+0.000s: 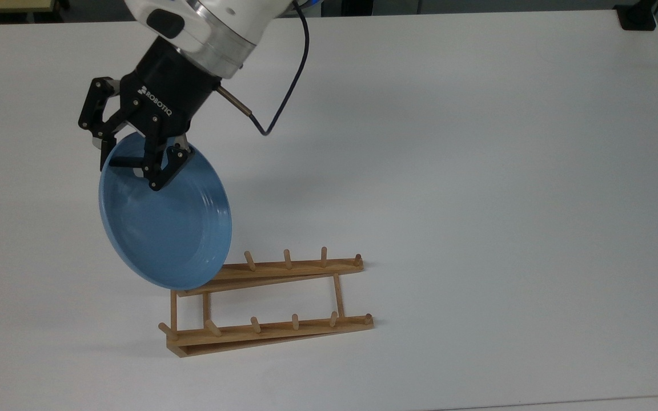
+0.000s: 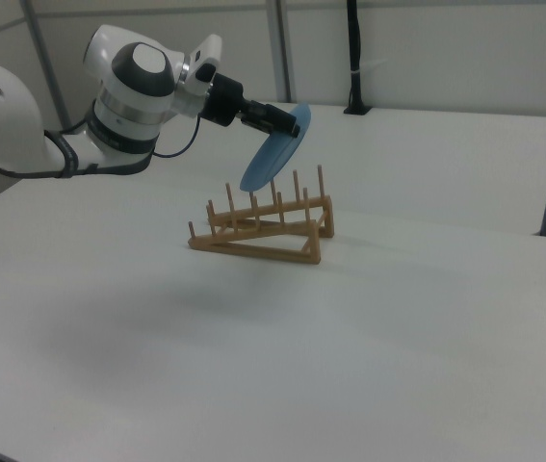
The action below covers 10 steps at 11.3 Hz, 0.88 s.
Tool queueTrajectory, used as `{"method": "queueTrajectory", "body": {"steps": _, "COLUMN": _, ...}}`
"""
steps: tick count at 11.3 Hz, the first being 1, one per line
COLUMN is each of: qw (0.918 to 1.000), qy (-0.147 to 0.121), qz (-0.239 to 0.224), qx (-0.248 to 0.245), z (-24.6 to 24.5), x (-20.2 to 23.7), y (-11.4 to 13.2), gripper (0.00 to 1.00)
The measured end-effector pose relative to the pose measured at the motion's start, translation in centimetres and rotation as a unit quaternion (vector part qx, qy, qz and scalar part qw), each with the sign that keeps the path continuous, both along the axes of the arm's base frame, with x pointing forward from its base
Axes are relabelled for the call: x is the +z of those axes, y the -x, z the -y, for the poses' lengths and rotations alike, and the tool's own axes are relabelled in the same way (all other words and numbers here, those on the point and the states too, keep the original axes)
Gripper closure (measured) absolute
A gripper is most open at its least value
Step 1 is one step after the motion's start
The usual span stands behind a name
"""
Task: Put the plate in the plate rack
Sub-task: 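Lift the plate on edge and carry it toward the wooden rack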
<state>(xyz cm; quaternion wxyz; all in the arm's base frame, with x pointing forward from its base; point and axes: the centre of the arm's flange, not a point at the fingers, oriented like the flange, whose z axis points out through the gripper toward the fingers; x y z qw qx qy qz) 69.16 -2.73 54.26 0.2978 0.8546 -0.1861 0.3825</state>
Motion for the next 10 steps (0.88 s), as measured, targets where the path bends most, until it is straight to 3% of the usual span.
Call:
{"method": "queueTrajectory", "body": {"steps": 4, "qw": 0.9951, "qy": 0.036, "qz": 0.087, "qx": -0.031, "z": -0.3, "x": -1.6, "y": -0.8, "gripper": 1.00}}
{"method": "queueTrajectory", "body": {"steps": 10, "qw": 0.9897, "qy": 0.093, "qz": 0.109, "qx": -0.015, "z": 0.1, "x": -0.3, "y": -1.9, "gripper": 1.00}}
